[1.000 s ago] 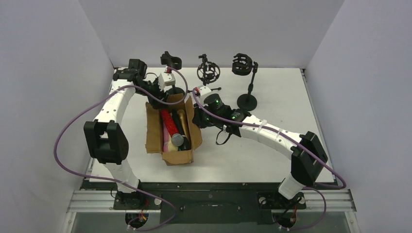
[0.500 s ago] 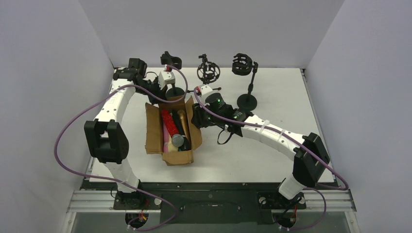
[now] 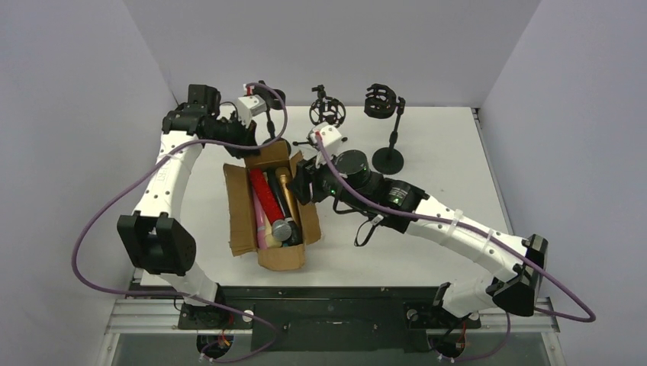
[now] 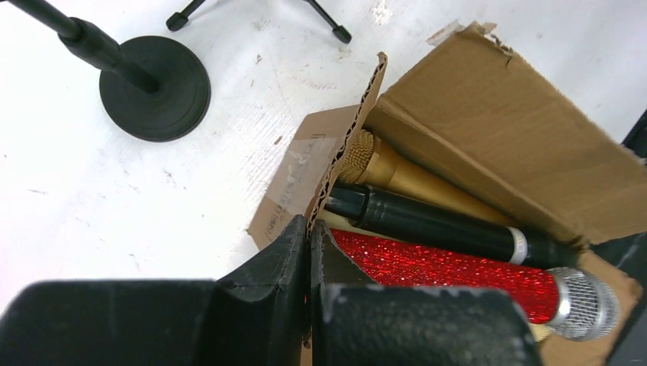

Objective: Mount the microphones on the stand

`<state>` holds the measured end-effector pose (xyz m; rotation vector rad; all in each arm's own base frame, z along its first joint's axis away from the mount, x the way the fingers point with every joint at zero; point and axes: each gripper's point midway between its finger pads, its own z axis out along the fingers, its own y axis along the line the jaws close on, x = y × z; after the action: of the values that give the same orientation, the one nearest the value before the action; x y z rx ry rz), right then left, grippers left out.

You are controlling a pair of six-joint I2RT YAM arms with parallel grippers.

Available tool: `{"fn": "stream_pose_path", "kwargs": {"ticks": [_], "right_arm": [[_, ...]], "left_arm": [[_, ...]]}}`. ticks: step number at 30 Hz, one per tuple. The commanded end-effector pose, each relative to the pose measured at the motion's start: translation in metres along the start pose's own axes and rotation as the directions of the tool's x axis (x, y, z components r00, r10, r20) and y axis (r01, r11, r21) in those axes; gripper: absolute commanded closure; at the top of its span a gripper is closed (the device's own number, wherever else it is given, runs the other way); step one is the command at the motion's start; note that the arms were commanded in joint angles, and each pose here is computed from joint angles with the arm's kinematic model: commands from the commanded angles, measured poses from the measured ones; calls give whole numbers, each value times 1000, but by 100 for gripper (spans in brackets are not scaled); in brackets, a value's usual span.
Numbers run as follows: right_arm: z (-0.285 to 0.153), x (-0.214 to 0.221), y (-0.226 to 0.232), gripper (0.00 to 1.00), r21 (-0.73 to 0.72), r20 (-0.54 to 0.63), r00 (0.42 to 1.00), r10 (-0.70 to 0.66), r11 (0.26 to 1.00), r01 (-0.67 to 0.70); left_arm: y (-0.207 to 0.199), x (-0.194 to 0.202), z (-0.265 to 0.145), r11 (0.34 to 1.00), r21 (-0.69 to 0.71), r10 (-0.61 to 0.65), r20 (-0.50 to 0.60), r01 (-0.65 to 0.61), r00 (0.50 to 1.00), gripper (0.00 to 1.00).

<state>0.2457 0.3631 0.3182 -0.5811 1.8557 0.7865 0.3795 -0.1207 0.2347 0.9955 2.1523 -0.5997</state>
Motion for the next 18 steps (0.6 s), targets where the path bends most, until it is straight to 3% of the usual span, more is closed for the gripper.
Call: {"fn": "stream_pose_path", "kwargs": {"ticks": [1,5,18], "right_arm": [[12,18,31,51,-56,-63,998,-30,998,26],[27,42,51,49,-116,-129,991,-42,993,27],[84,99,51,47,-88,-254,962,-98,993,78]], "left_arm": [[-15,-39,-29,996,-34,-72,147,78,987,100],[-16,-33,-30,984,-61,-156,154,167,976,100],[-20,-33,-43,979,-109,-148,184,170,972,100]]}}
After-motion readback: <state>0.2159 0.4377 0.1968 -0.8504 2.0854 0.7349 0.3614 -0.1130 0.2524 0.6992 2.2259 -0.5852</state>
